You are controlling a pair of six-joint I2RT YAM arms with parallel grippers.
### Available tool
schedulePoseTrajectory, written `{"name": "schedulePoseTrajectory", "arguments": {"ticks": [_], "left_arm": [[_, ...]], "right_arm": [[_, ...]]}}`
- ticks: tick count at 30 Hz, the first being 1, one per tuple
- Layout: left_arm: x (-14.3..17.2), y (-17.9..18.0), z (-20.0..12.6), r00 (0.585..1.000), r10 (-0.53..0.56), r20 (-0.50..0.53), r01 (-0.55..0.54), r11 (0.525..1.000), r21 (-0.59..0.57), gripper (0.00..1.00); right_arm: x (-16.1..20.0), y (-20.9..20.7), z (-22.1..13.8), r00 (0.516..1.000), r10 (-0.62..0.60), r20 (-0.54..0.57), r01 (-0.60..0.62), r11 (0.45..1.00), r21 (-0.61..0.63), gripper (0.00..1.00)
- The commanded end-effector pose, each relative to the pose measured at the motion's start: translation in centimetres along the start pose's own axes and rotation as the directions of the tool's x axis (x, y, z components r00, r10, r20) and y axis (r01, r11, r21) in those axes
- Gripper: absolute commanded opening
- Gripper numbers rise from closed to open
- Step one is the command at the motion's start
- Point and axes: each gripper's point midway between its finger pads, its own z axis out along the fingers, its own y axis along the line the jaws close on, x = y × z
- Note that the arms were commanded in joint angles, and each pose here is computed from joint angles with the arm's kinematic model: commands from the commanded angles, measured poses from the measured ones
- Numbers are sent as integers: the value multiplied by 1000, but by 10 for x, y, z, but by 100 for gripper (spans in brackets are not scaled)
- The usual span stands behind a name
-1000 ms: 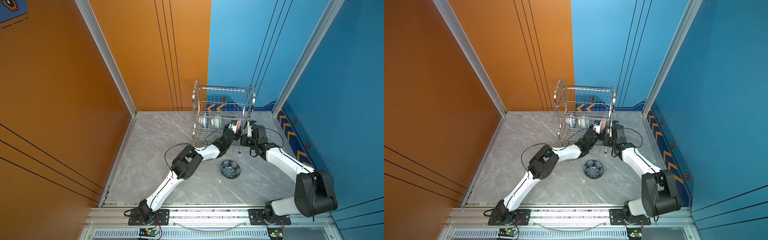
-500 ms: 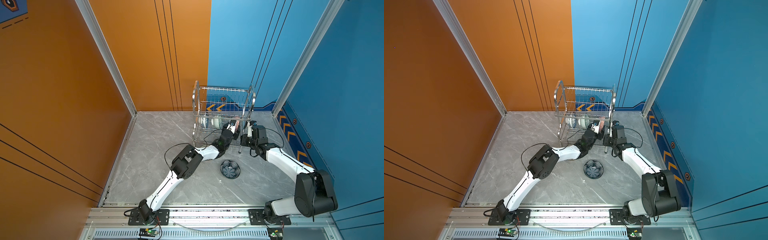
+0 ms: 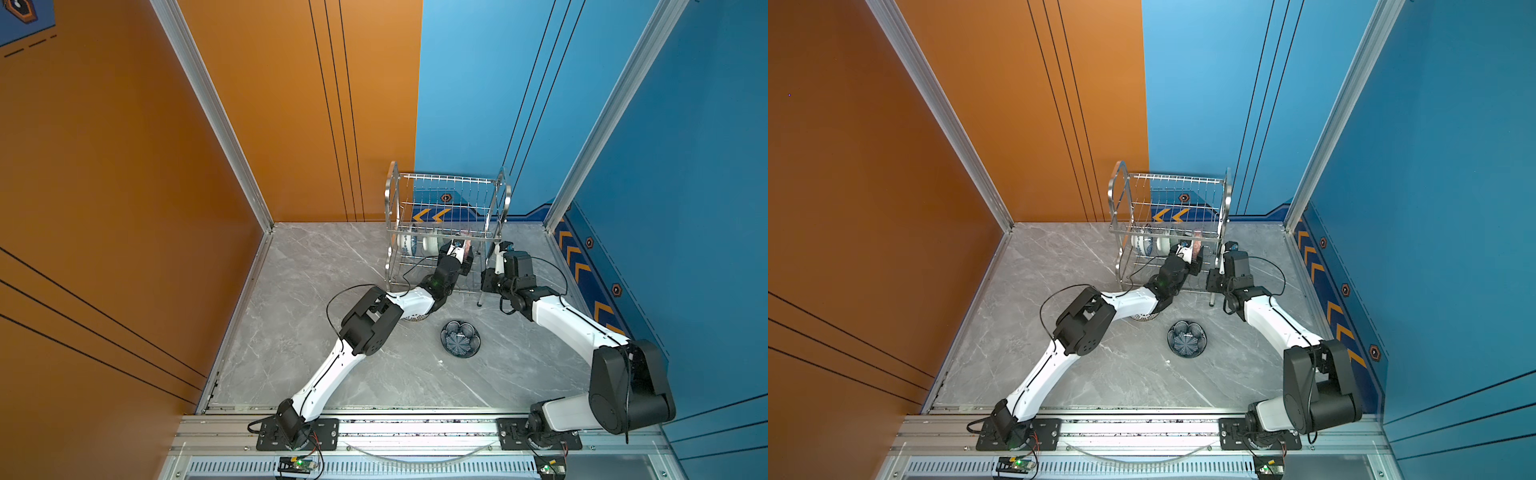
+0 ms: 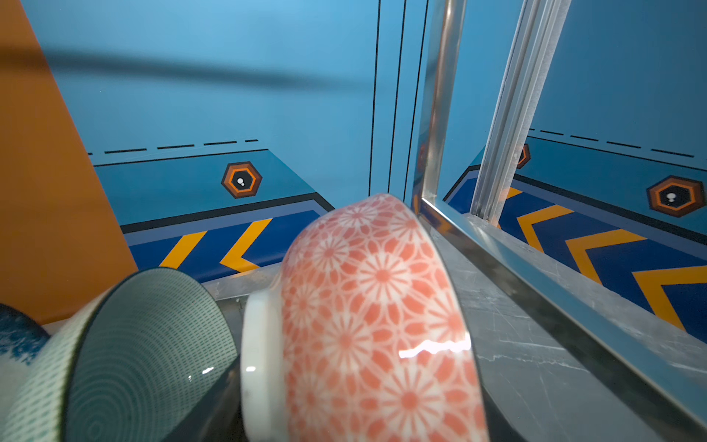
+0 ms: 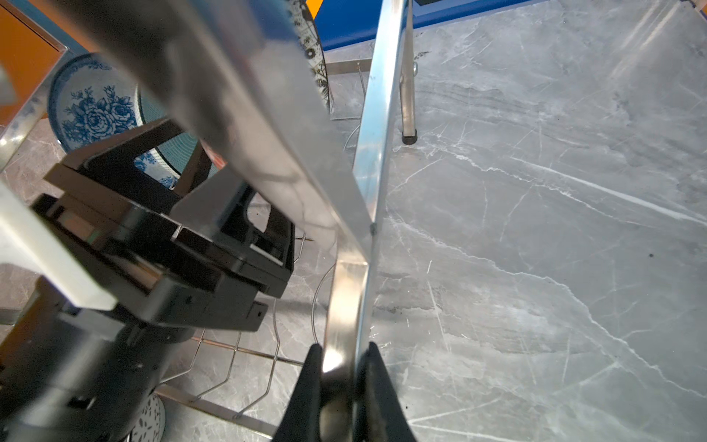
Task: Load bowls into a dish rack
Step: Move the dish rack to the top-center of the table.
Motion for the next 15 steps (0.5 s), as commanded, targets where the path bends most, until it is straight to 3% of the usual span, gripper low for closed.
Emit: {"name": "schedulePoseTrajectory", "arguments": {"ticks": [1,15], "left_arm": [[-30,0,4,997,-56,58,56,998,10,52],[-13,-19,10,986,-163,-17,164,984,72,51]], "right_arm": [[2,13,-4,999,47,-7,-47,996,-77,7],[2,14,-3,999,49,-4,-50,995,-85,7]]}}
